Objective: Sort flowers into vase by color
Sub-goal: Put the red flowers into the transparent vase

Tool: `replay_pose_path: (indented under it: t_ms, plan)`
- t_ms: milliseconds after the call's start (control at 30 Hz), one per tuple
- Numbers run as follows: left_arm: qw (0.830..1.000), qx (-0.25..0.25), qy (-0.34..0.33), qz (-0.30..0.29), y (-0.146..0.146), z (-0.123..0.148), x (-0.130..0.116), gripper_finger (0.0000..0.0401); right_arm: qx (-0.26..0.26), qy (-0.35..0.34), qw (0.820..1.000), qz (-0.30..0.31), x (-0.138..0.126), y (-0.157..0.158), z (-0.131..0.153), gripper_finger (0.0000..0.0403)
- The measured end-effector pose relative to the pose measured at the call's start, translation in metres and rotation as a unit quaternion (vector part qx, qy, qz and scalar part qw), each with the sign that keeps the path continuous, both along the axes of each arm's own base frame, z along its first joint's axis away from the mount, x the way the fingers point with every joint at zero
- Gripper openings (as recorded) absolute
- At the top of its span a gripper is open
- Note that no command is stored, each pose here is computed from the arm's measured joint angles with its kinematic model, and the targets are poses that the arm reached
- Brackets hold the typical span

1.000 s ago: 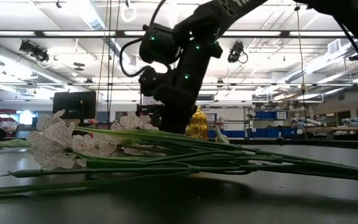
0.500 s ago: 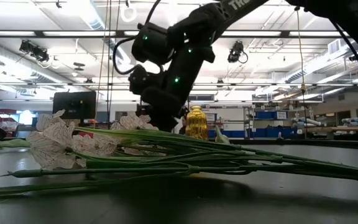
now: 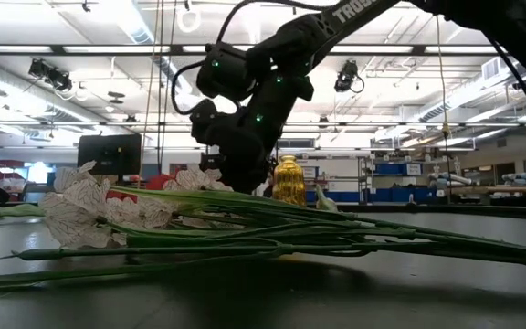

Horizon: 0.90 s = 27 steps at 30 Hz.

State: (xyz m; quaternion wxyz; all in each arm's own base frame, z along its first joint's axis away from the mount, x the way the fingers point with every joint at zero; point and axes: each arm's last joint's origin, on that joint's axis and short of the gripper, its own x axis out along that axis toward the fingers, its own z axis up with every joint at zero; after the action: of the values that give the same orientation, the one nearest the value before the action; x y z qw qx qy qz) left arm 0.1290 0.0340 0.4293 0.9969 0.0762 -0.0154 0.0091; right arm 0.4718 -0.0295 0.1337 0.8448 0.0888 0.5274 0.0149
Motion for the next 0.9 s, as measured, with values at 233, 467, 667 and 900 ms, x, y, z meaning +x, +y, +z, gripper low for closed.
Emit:
replay_pose_path:
  t_ms: [233, 467, 667, 900]
  plan:
    - [1.000, 0.000, 0.000, 0.000, 0.000, 0.000, 0.000, 0.0224, 0.079, -0.046, 0.995, -0.039, 0.000, -0.014, 0.026, 0.0031]
    - [1.000, 0.000, 0.000, 0.000, 0.000, 0.000, 0.000, 0.0224, 0.085, -0.123, 0.988, -0.035, -0.009, -0.022, 0.084, 0.0016]
    - [1.000, 0.000, 0.000, 0.000, 0.000, 0.000, 0.000, 0.0224, 0.093, -0.184, 0.978, -0.020, -0.023, -0.021, 0.130, 0.0016]
    - [1.000, 0.000, 0.000, 0.000, 0.000, 0.000, 0.000, 0.0224, 0.110, -0.259, 0.960, -0.017, -0.062, -0.015, 0.158, 0.0016]
